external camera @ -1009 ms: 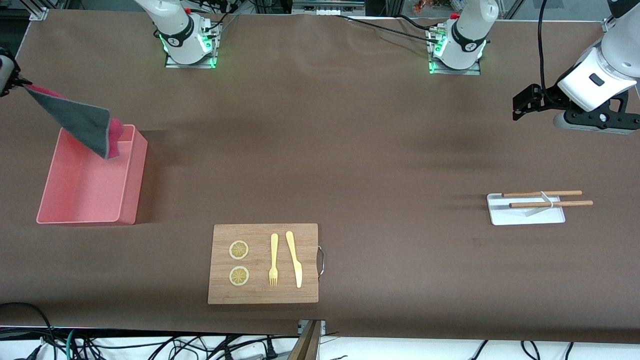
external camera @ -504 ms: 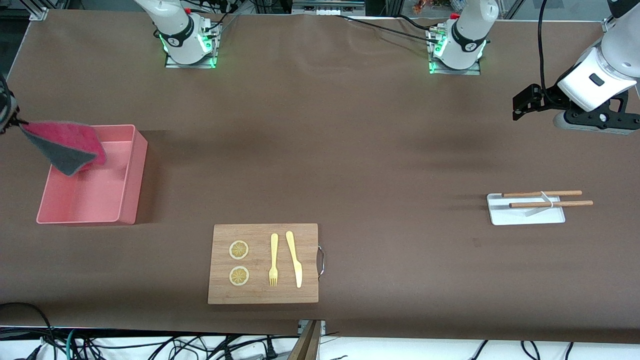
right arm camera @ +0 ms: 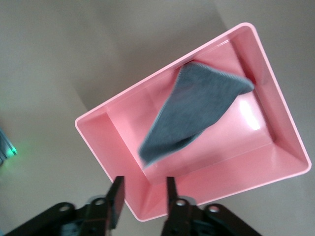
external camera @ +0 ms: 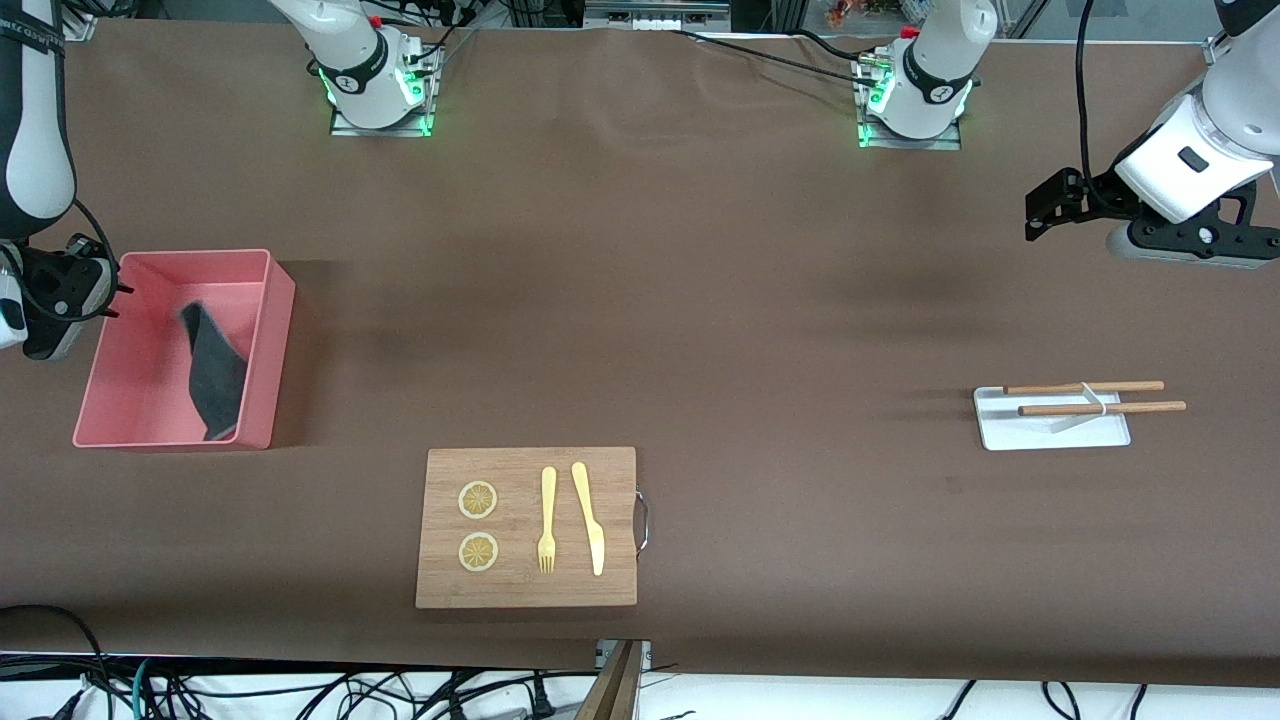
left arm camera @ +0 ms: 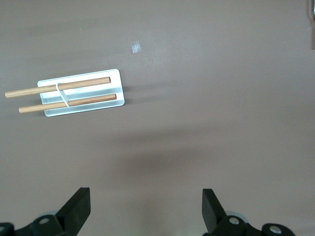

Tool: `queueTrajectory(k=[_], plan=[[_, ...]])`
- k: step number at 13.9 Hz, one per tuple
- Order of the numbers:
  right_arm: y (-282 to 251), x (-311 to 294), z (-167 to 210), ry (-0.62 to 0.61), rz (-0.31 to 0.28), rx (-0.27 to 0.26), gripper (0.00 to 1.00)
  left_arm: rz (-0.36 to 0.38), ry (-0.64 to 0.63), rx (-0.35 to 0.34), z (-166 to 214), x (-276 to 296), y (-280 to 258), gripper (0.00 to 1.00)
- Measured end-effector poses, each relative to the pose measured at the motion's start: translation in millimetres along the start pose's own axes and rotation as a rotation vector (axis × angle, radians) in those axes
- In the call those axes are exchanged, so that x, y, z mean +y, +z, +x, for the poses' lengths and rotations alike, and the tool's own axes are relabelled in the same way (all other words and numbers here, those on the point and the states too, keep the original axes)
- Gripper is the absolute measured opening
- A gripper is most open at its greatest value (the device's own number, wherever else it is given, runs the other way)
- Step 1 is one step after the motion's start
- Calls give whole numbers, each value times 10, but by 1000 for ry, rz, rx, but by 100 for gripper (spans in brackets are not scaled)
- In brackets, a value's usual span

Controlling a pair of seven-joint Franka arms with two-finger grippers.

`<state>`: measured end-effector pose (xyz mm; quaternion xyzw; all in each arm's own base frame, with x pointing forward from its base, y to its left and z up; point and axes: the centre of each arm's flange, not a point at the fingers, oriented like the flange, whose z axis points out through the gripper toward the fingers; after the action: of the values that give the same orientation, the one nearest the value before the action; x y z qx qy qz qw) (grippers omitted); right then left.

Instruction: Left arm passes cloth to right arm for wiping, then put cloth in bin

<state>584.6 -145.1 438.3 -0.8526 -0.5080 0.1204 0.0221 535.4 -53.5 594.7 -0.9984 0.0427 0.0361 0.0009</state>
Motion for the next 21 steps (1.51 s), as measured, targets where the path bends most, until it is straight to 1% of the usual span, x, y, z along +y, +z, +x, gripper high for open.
queueTrajectory(k=[1,2,5,7,10,13,15,16,18,19,21], plan=[[-64,-27,3,26,-10,7,57,0,0,0,0,1,0,100],[-153,-75,34,41,-22,15,67,0,0,0,0,2,0,100],[-523,-390,253,140,-38,30,99,0,1,0,0,7,0,100],[-809,-718,446,255,-39,31,100,0,1,0,0,7,0,100],[-1215,-1236,760,444,-63,51,100,0,1,-1,-1,7,1,100],[-1566,-1719,906,645,-78,92,100,0,1,-1,-1,4,1,100],[-1779,-1977,933,793,-93,136,100,0,1,-1,-1,4,1,100],[-1857,-2047,939,840,-105,161,100,0,1,-1,-1,4,1,100],[-1952,-2049,939,877,-133,216,100,0,1,-1,-1,4,1,100],[-1958,-2021,944,886,-139,230,100,0,1,-1,-1,4,1,100],[-1933,-1981,971,888,-138,241,100,0,1,-1,-1,3,1,100]])
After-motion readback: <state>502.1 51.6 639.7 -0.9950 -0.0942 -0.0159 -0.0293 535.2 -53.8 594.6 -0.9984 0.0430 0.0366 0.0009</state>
